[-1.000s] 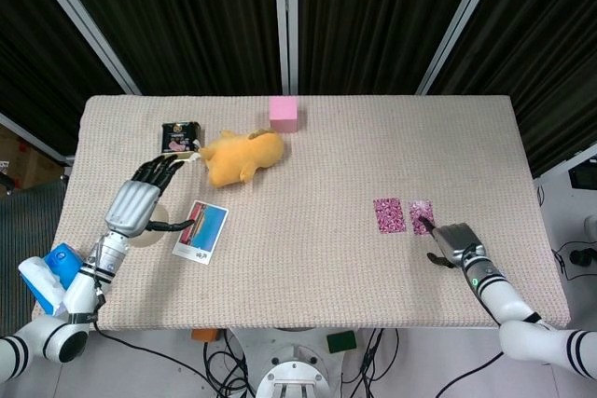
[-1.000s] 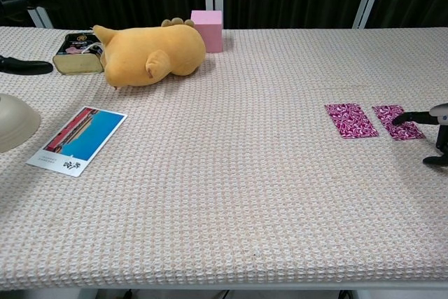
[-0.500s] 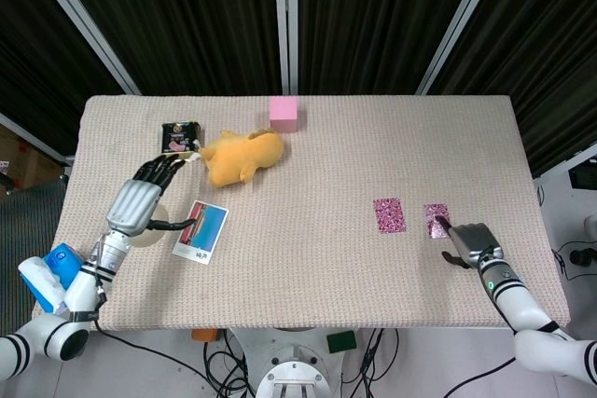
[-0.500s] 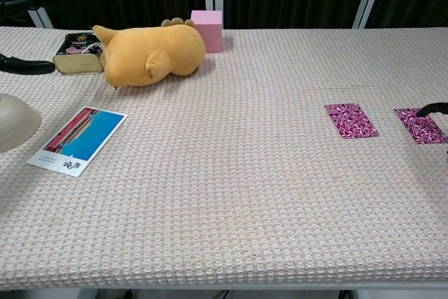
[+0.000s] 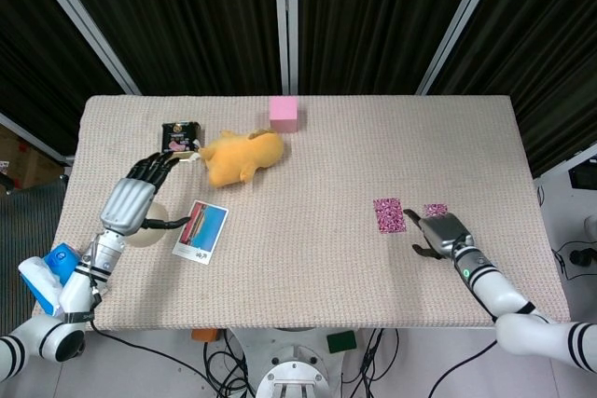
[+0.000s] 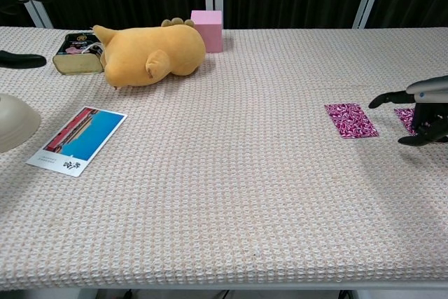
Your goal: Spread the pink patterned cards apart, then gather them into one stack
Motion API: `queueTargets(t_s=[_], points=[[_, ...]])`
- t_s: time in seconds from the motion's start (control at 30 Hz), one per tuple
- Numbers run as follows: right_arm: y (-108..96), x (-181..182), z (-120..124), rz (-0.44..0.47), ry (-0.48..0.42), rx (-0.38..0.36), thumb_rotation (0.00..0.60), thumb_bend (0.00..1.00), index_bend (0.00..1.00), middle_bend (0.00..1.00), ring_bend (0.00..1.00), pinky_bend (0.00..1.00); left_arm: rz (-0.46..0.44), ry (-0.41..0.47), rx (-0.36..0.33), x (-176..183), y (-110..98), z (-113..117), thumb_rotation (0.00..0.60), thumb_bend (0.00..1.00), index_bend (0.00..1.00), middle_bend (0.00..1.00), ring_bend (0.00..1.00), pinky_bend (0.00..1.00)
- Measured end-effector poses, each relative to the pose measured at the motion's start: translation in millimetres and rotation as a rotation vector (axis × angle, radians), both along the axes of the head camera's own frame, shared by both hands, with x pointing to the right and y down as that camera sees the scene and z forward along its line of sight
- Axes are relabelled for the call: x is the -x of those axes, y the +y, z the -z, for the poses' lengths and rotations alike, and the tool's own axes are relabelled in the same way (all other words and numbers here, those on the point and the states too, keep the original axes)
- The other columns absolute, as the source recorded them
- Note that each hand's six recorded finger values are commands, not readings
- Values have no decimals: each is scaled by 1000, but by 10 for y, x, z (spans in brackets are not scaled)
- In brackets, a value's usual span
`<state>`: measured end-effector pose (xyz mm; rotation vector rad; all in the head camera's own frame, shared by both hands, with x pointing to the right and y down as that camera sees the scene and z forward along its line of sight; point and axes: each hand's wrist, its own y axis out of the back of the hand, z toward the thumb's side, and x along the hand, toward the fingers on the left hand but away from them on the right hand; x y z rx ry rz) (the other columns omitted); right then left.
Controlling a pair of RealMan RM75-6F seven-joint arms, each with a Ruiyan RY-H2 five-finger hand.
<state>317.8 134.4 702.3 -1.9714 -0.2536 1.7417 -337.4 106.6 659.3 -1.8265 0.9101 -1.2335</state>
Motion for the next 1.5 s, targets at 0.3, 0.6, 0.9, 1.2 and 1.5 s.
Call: queueTargets(t_s=[0.3,0.6,0.9,1.2,1.5], points=[[-92,187,-139,23,2,34,484,1000,0,811,745,861,2,-25,9,54,9,-30,220,37,43,21,0,121],[-3,191,-218,59,31,82,485,1000,0,817,749,861,8,-12,6,45,2,-26,217,37,44,22,0,121],[163,219,-158,98,23,62,485,1000,0,817,747,861,2,-9,8,26,13,-31,218,38,44,22,0,121],[388,193,-76,118,24,71,484,1000,0,817,747,861,-2,-8,10,13,28,-34,216,38,44,22,0,121],[555,161,18,135,35,77,484,1000,0,817,747,861,-7,-11,8,9,37,-14,218,38,45,22,0,121]])
